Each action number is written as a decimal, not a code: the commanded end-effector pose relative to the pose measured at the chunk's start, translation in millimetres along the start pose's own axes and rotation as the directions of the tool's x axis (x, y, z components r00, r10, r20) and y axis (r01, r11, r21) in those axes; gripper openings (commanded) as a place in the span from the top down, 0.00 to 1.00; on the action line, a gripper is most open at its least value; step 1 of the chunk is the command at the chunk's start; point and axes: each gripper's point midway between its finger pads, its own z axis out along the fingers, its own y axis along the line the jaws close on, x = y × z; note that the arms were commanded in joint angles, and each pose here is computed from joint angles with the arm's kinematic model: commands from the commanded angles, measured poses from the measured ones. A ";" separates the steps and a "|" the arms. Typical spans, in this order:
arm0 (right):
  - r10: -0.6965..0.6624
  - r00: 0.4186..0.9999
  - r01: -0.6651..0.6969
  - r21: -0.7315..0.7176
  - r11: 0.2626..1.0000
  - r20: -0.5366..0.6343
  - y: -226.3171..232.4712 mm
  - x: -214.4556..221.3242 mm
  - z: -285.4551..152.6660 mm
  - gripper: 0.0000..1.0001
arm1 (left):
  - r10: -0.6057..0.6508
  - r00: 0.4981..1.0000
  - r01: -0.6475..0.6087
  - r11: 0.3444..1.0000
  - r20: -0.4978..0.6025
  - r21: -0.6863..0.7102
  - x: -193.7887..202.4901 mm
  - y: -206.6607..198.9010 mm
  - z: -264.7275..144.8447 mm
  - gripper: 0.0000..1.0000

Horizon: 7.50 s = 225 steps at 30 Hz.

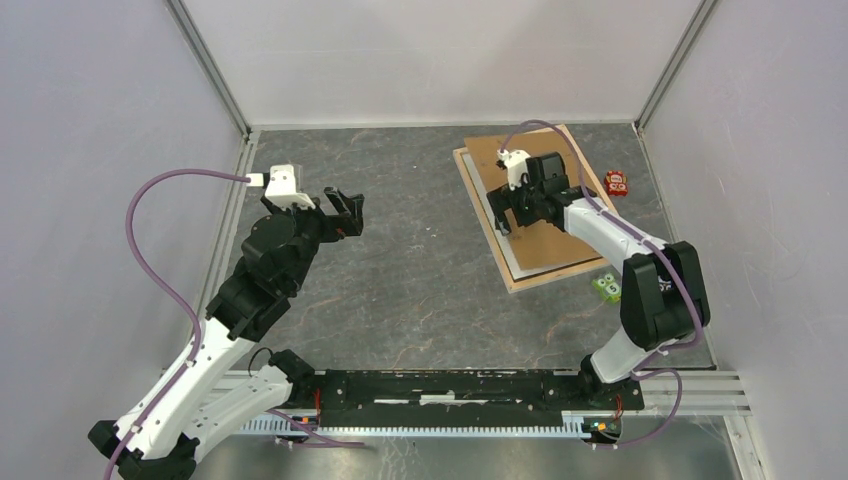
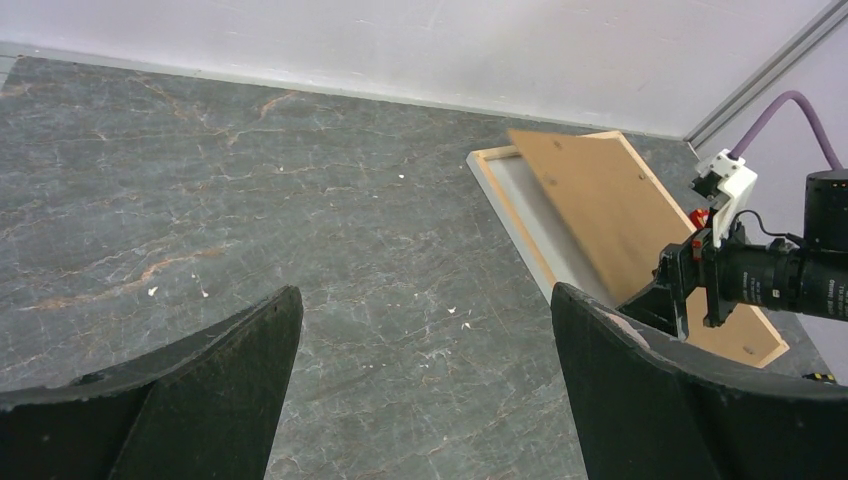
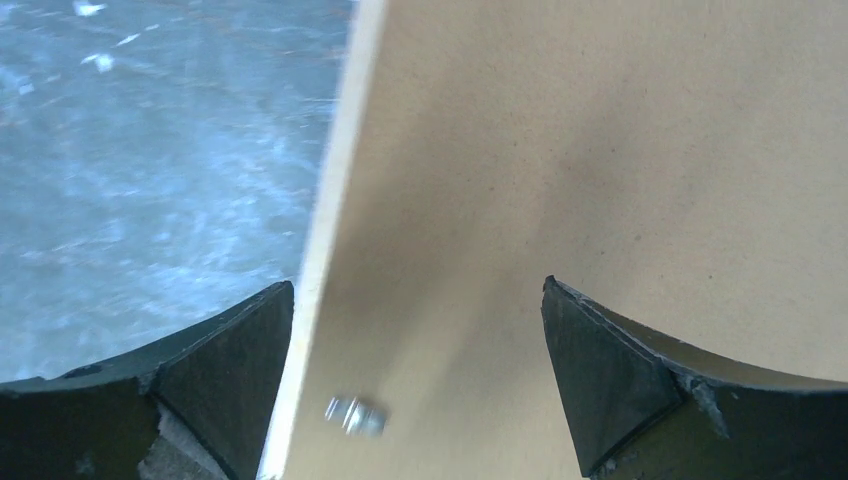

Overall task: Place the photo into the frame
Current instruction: Turn over the photo frame item on the photo frame, then move the photo frame to the center of the board, then install the photo frame at the center of the board.

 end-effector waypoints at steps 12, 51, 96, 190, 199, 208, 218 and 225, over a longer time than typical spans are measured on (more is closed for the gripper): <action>0.157 0.987 -0.151 -0.174 0.973 0.021 43.1 8.7 -3.9 0.04 | 0.036 0.999 -0.037 0.999 0.027 0.031 -7.2 -6.2 2.1 0.00; 0.258 0.966 -0.215 -0.523 0.825 0.009 234.2 34.5 -33.7 0.24 | -0.110 0.919 0.084 0.993 -0.379 -0.084 105.4 -3.3 49.1 0.00; 0.719 0.666 -0.725 -0.053 0.686 0.201 80.5 146.8 -58.5 0.49 | -0.580 0.370 0.254 0.814 -0.725 -0.522 345.8 -25.8 79.4 0.62; 0.154 0.972 -0.165 0.044 0.985 0.179 62.8 67.3 -83.0 0.21 | -0.110 0.359 -0.221 0.955 -0.927 -0.199 338.6 49.4 53.7 0.81; 0.161 0.976 -0.144 -0.123 0.982 0.145 96.4 73.0 -63.4 0.20 | 0.093 0.284 -0.322 0.947 -0.954 -0.004 326.4 74.1 36.2 0.94; 0.155 0.988 -0.157 0.220 0.963 0.025 21.4 76.0 -55.1 0.16 | 0.224 0.306 -0.536 0.844 -0.925 0.027 292.8 114.4 31.7 0.98; 0.069 0.995 -0.070 -0.016 0.997 -0.070 63.8 101.7 -34.9 0.21 | 0.228 0.323 -0.499 0.866 -0.919 0.039 290.8 104.0 37.7 0.98; 0.035 0.992 -0.039 -0.035 0.999 -0.120 73.8 110.0 -23.4 0.27 | 0.218 0.326 -0.486 0.873 -0.920 0.035 291.7 101.5 38.3 0.98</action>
